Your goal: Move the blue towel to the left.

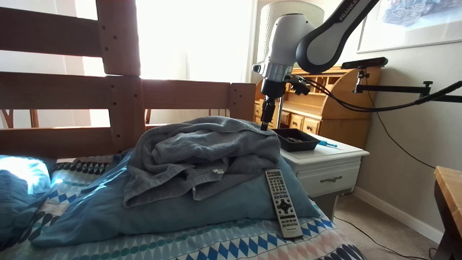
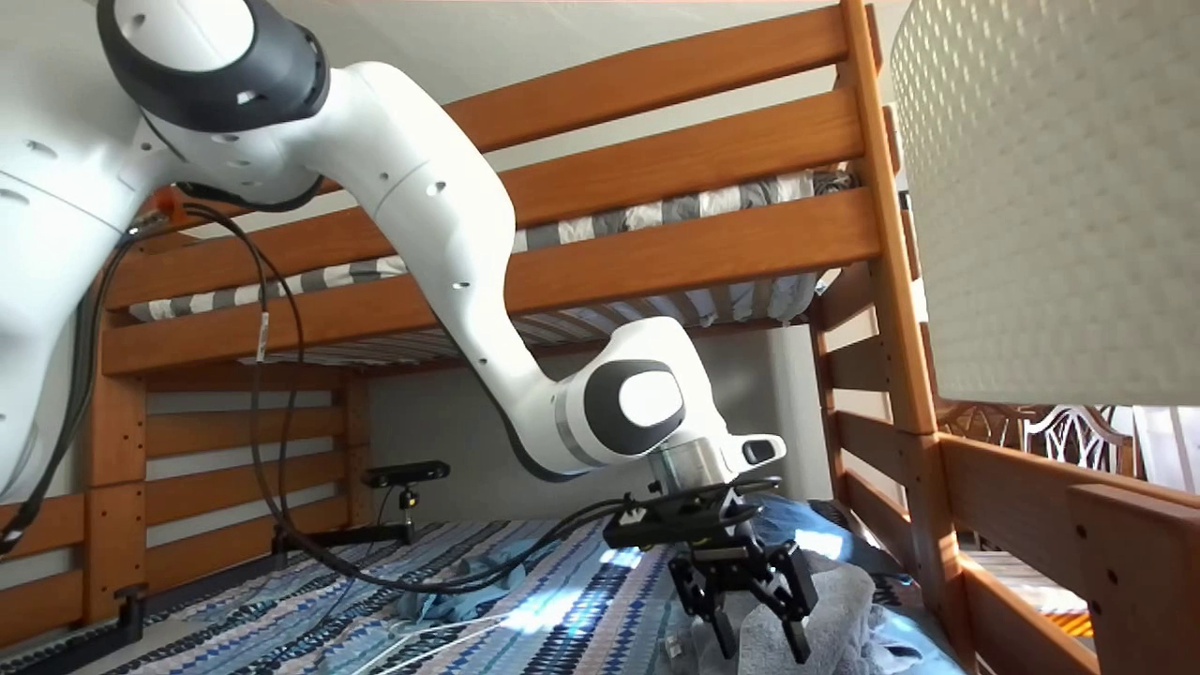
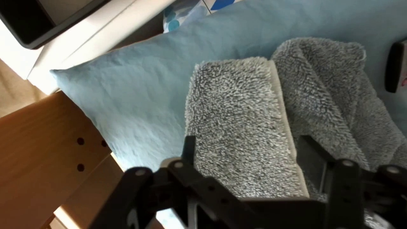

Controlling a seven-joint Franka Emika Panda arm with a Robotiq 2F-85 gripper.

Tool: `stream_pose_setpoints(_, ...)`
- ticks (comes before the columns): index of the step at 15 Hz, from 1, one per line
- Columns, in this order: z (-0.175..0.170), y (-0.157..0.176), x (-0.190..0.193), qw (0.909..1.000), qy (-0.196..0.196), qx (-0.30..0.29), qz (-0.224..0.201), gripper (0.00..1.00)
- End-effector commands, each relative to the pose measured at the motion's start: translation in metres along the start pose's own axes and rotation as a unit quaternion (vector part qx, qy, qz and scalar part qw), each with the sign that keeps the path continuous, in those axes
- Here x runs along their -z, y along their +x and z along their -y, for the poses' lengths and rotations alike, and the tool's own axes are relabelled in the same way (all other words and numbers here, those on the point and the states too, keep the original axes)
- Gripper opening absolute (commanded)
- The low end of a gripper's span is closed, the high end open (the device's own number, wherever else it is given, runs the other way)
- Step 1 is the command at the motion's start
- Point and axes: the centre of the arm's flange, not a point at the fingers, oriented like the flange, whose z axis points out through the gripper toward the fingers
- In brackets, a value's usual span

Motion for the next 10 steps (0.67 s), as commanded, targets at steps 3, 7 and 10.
stream_pose_setpoints(3,0.009,0.019,-0.022,1.0,-0.001,0.004,-0.001,0.38)
stream_pose_setpoints(7,0.01,0.02,-0.028,1.0,0.002,0.007,0.0,0.1)
stream_pose_setpoints(10,0.013,0.023,-0.028,0.9999,0.005,0.01,-0.001,0.41)
